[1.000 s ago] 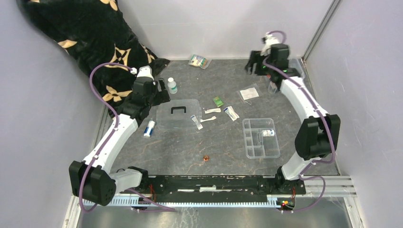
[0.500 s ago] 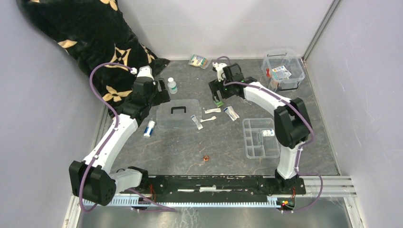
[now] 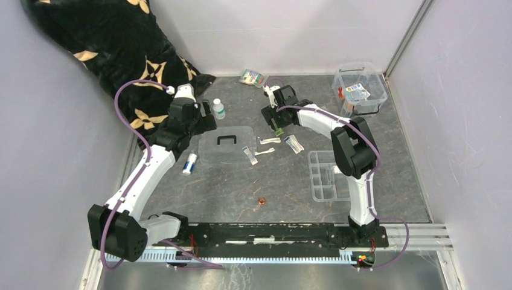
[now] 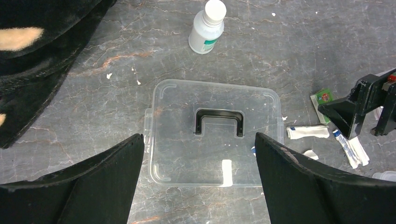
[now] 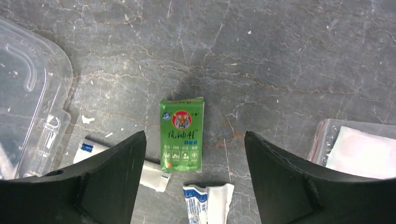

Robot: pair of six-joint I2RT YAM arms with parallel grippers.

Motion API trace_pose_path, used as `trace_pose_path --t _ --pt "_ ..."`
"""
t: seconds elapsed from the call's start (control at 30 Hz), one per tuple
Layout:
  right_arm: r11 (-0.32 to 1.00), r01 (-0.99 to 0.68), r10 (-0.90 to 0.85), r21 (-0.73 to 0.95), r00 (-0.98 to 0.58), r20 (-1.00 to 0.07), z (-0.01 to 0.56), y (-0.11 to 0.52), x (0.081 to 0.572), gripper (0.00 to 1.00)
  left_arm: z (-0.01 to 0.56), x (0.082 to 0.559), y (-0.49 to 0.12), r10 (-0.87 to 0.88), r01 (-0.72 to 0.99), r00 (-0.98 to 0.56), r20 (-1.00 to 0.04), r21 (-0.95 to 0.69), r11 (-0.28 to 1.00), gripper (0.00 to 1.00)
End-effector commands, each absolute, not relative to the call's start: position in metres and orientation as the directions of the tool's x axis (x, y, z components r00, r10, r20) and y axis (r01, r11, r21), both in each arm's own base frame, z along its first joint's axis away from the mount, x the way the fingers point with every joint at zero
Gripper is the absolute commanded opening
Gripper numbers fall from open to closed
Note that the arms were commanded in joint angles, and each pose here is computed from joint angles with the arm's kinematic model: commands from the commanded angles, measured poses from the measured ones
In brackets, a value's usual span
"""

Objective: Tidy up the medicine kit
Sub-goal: Pick up the medical item at the center of the board.

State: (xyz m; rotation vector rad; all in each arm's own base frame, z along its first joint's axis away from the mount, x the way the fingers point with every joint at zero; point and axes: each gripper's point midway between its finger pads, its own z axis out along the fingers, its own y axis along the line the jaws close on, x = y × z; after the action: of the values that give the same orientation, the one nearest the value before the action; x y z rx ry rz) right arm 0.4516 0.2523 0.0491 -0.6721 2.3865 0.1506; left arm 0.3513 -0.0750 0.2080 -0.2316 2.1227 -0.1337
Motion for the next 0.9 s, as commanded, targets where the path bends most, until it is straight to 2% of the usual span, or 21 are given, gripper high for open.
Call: trace_pose_path --t 0.0,0.23,0.6,0.87 --pt "0.864 -0.496 -0.43 -0.088 -0.634 -0.643 0.052 0.259 0.467 0.81 0.222 0.358 -0.072 -0.198 -0.099 -0.483 -0.853 -0.171 0.98 0.94" --pt "0.865 -0.496 -0.429 -0.077 -0.651 -0.626 0.034 0.261 0.466 0.75 0.222 0.358 -0.072 -0.197 -0.098 -0.483 -0.853 -0.172 0.98 0.94" --pt "0.885 -0.46 -0.398 -0.077 -0.66 -0.637 0.033 0.254 0.461 0.55 0.223 0.359 -0.072 -0.199 -0.097 -0.484 -0.852 -0.174 0.98 0.94" --pt "0.9 -0.425 -0.376 -0.099 -0.641 -0.669 0.049 0.248 0.464 0.5 0.222 0.36 -0.07 -0.2 -0.103 -0.488 -0.849 -0.172 0.98 0.93"
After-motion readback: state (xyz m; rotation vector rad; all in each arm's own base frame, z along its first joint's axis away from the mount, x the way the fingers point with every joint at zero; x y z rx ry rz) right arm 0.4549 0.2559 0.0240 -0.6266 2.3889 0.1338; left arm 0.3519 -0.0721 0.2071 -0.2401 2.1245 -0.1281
